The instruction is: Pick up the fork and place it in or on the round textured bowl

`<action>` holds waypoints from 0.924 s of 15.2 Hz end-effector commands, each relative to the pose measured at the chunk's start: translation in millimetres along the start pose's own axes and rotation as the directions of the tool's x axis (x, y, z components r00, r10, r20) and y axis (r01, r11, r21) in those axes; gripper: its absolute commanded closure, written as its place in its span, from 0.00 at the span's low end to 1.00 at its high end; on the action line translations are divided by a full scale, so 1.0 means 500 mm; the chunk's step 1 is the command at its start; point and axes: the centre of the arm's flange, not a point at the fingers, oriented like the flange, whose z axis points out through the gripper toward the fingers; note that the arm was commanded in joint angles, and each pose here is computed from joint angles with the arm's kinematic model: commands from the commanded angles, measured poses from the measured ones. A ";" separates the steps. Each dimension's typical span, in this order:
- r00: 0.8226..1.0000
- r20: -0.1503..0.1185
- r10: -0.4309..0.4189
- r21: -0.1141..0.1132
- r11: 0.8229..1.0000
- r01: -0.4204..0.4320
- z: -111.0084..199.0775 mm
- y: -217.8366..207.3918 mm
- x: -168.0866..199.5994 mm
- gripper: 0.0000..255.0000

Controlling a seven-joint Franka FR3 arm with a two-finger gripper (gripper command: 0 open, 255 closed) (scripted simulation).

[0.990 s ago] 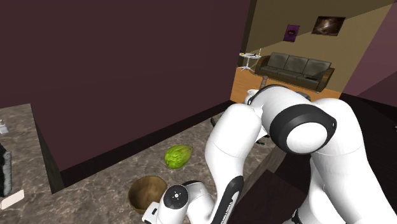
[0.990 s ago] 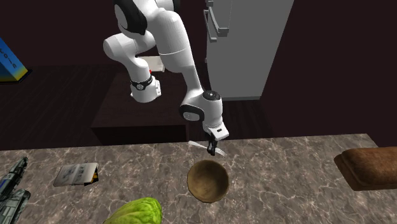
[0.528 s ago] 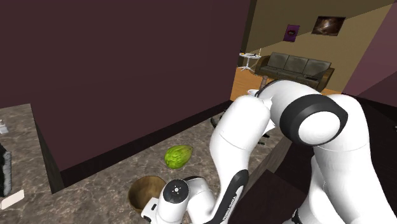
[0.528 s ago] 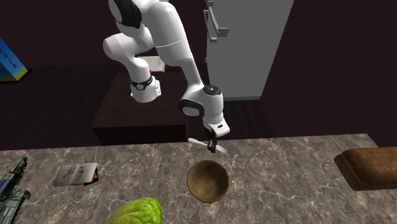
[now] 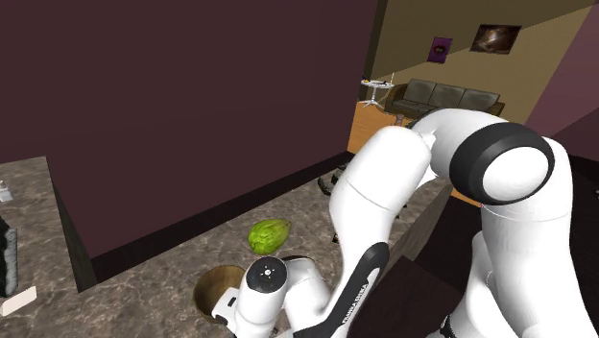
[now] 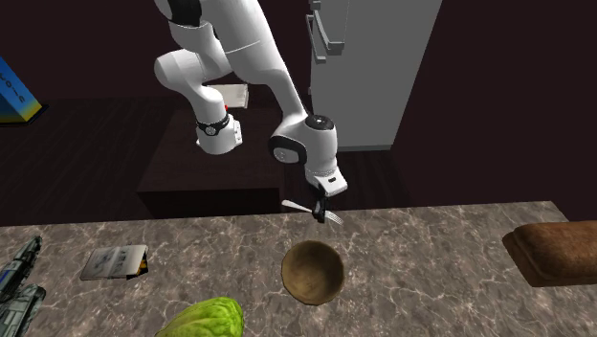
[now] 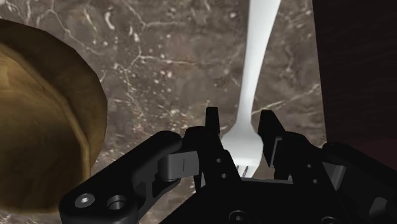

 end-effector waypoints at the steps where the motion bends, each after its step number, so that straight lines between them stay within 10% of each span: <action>1: 1.000 0.000 0.000 0.000 1.000 0.000 -0.023 0.004 0.004 1.00; 14: 1.000 0.000 0.000 0.000 1.000 0.000 -0.159 0.017 0.020 1.00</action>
